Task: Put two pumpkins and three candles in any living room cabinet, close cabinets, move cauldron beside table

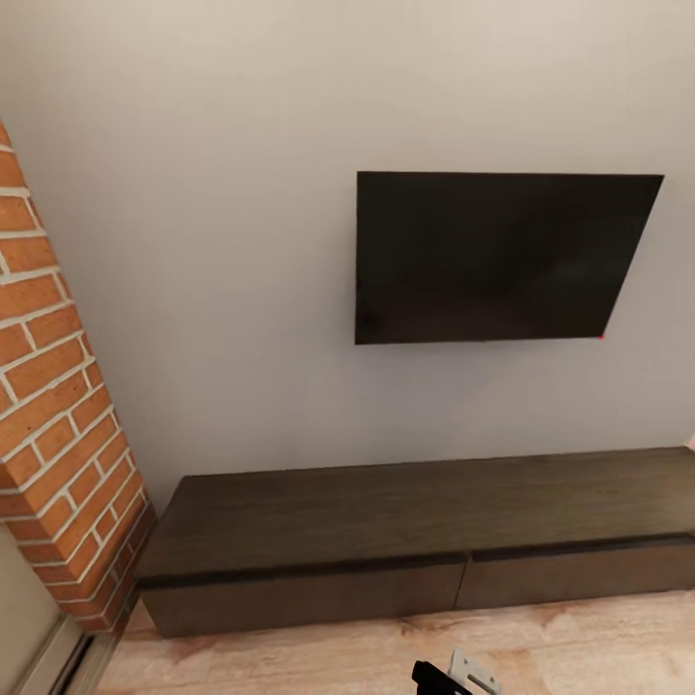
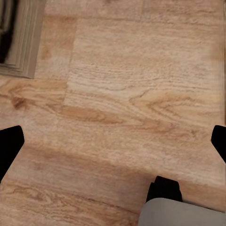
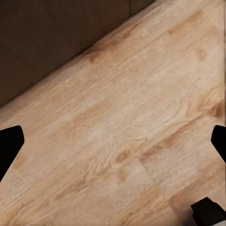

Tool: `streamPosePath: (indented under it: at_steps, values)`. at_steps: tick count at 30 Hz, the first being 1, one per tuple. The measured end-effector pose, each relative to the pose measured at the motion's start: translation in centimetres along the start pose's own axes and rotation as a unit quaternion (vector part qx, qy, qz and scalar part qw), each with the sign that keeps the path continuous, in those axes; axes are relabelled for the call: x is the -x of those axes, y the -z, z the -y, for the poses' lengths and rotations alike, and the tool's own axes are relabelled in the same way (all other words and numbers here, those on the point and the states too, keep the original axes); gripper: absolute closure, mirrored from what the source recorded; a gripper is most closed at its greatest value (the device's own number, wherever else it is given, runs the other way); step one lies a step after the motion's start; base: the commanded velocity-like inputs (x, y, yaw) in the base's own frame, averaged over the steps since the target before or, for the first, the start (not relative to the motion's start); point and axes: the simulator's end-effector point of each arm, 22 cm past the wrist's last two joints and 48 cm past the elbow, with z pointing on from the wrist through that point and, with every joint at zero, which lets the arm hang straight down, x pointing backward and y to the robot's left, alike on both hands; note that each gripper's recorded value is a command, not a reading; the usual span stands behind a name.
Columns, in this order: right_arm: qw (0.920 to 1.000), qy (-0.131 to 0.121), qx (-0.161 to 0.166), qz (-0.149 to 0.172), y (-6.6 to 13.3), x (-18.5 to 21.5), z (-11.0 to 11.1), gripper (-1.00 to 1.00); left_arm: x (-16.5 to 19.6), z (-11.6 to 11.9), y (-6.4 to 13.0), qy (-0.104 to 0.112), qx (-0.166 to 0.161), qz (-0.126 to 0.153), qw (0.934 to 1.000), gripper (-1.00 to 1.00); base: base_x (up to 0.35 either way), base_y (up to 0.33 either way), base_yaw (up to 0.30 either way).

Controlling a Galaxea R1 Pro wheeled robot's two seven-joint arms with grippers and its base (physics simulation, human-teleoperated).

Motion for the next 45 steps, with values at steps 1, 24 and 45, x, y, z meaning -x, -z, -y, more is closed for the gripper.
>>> streamPosePath:
  at_steps: [1,24,45]
  values:
    - [1.0,0.0,0.0,0.0,0.0,0.0,0.0,-1.0,0.0,0.0,0.0,0.0,0.0,0.0,1.0,-1.0,0.0,-0.087,-0.08]
    - [1.0,0.0,0.0,0.0,0.0,0.0,0.0,-1.0,0.0,0.5,0.1,0.0,-0.003,0.001,1.0,-1.0,0.003,-0.038,0.053]
    - [1.0,0.001,0.0,-0.002,-1.5,-0.9,0.2,-1.0,-0.5,1.0,-1.5,-0.001,-0.004,0.004,1.0,-1.0,-0.002,0.0,0.0]
